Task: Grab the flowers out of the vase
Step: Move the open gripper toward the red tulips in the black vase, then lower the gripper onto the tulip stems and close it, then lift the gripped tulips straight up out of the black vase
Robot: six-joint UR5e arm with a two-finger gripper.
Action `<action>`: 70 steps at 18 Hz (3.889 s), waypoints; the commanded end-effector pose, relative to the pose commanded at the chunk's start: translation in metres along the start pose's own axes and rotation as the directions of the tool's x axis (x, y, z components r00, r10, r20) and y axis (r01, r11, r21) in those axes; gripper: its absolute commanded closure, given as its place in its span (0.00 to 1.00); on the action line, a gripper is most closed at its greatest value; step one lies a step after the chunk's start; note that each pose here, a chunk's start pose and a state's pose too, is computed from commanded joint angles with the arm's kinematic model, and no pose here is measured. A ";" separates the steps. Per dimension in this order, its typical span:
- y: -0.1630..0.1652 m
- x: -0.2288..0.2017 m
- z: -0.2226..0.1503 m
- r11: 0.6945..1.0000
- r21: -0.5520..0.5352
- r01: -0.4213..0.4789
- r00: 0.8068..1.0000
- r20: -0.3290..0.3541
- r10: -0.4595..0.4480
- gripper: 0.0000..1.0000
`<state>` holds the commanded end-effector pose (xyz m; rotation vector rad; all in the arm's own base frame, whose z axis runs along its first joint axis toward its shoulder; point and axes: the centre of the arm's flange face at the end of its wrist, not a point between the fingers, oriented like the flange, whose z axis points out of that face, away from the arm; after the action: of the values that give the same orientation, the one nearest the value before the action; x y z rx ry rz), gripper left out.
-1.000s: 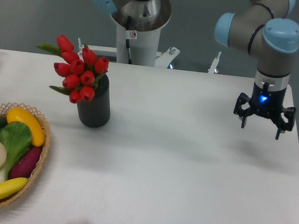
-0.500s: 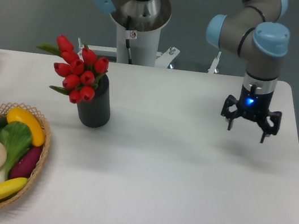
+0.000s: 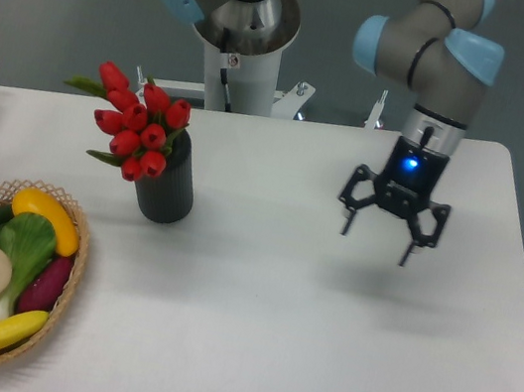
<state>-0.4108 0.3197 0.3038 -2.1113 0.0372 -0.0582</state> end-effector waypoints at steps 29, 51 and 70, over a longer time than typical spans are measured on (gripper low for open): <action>0.010 0.222 0.007 0.980 0.189 -0.069 0.979 -0.175 0.103 0.00; -0.024 0.203 0.029 0.974 0.200 -0.102 0.958 -0.242 0.150 1.00; -0.116 0.180 -0.022 0.955 0.266 0.130 0.965 -0.253 -0.060 1.00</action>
<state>-0.2319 0.3511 0.4194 -1.8098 0.0686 -0.3607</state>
